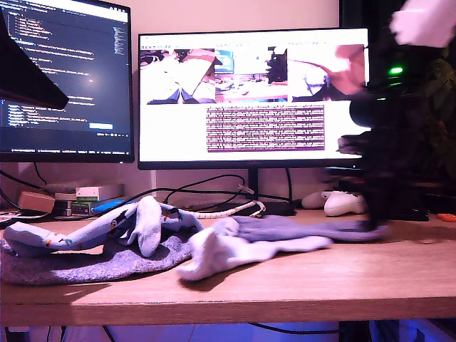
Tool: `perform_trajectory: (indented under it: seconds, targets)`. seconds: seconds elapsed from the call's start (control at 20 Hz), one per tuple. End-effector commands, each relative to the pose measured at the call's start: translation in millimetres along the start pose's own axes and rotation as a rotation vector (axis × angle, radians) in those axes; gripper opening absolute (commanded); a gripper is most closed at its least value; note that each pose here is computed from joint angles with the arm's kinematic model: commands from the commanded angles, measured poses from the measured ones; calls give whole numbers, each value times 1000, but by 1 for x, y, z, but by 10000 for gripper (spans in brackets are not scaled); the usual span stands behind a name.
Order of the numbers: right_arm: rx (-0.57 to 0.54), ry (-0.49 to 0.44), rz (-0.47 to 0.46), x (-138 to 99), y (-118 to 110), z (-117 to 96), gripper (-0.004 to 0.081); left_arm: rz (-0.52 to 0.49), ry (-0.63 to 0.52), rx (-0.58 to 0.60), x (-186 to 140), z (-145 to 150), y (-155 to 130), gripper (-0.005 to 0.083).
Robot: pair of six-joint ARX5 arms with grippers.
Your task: Pair up the socks based on colour and pattern, by placing them on top of one another
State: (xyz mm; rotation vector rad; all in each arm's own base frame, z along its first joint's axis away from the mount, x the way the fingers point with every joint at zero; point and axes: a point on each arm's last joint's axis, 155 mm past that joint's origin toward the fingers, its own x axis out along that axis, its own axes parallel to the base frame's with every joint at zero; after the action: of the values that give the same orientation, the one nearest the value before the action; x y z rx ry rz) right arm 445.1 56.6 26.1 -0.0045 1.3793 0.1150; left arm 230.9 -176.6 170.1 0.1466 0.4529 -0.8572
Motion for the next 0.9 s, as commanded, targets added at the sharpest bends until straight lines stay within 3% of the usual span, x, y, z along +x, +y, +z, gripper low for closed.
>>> perform_trajectory:
  seconds: [0.0, 0.1, 0.25, 0.45, 0.85]
  targets:
    - [15, -4, -10, -19, -4, -7, -13, -6, 14, -1, 2, -7, -1, -19]
    - [16, 22, -11, -39, -3, -20, -13, -6, 13, -1, 2, -6, -1, -19]
    - [7, 165, -19, -54, 2, -60, -13, -5, 10, 0, 2, -6, -1, -19]
    - [-18, 246, -20, -54, 19, -80, -13, -5, 9, 0, 2, -6, -1, -19]
    - [-156, 352, -25, -44, 83, -119, -13, -3, -3, 7, 2, -2, 0, -19]
